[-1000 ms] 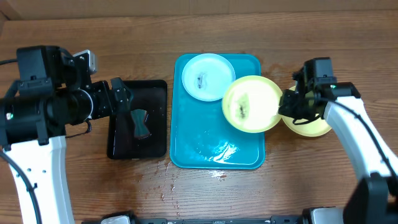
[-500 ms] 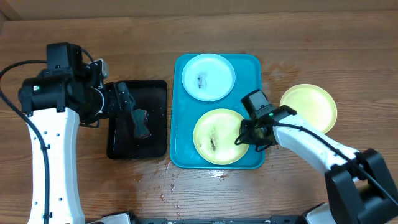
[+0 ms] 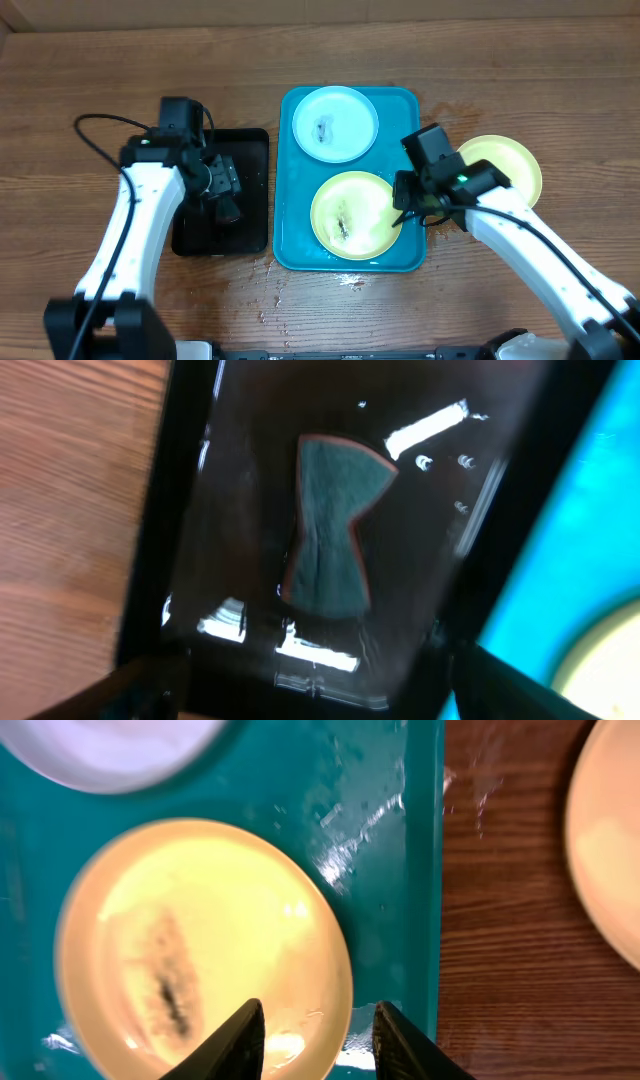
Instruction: Clean dirty plates on tray and stack at the side
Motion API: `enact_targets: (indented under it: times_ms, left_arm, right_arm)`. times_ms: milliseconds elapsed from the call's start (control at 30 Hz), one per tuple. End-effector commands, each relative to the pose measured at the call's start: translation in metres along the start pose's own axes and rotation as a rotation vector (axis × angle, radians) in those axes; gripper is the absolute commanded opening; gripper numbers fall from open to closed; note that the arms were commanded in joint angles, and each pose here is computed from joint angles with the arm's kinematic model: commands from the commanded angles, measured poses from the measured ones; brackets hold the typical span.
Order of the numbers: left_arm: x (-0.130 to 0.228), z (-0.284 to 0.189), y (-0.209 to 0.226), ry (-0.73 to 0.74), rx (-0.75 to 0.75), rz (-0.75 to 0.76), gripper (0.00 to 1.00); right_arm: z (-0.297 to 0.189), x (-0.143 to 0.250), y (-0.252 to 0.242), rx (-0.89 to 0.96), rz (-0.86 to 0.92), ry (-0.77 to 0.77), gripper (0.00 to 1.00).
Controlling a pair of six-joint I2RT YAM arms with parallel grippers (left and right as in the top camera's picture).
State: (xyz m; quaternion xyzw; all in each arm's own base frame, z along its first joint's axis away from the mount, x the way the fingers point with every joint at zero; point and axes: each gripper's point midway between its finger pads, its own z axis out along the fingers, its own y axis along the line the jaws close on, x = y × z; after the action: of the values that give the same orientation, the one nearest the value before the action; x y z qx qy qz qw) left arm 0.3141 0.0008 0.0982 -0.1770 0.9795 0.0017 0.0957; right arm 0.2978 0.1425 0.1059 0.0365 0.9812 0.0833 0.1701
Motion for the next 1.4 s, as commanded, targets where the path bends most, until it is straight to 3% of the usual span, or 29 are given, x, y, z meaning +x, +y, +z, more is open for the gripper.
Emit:
enact_targets:
  times_ms: [0,133,267,300,467,733,867,933,1100,1267,1367]
  left_arm:
    - [0.010,0.039,0.004,0.075,-0.040,-0.018,0.76]
    - [0.013,0.078,-0.005,0.150,-0.025,-0.018,0.57]
    - [0.021,0.106,-0.003,0.208,-0.047,-0.016,0.08]
    - [0.023,0.109,-0.003,0.222,-0.052,-0.014,0.04]
    - [0.016,0.084,-0.003,0.229,-0.059,-0.001,0.04]
    - [-0.016,0.020,-0.012,0.080,-0.003,0.004,0.04]
    - [-0.007,0.031,-0.005,0.092,-0.052,0.020,0.04]
    - [0.002,0.048,-0.005,0.100,-0.059,0.031,0.04]
    - [0.031,0.092,-0.005,0.139,-0.066,0.058,0.04]
    - [0.029,0.090,-0.005,0.156,-0.072,0.096,0.04]
    - [0.012,0.067,-0.012,0.152,-0.063,0.098,0.04]
  right_arm:
    - [-0.018,-0.008,0.002,-0.014,-0.015,-0.047,0.38]
    - [-0.018,0.000,-0.003,0.003,-0.012,-0.018,0.39]
    - [-0.017,0.004,-0.005,0.013,-0.012,0.000,0.39]
    - [-0.017,0.005,-0.006,0.014,-0.012,0.001,0.39]
    - [-0.018,0.007,-0.007,0.020,-0.012,0.011,0.39]
    - [-0.018,0.007,-0.007,0.021,-0.009,0.013,0.39]
    - [-0.018,0.007,-0.008,0.022,0.005,0.012,0.39]
    - [-0.017,0.005,-0.014,0.047,0.061,0.006,0.34]
    - [-0.011,0.002,-0.034,0.090,0.179,0.010,0.35]
    - [0.004,0.007,-0.029,0.018,0.046,0.072,0.50]
    - [0.017,0.012,-0.024,-0.001,-0.001,0.118,0.52]
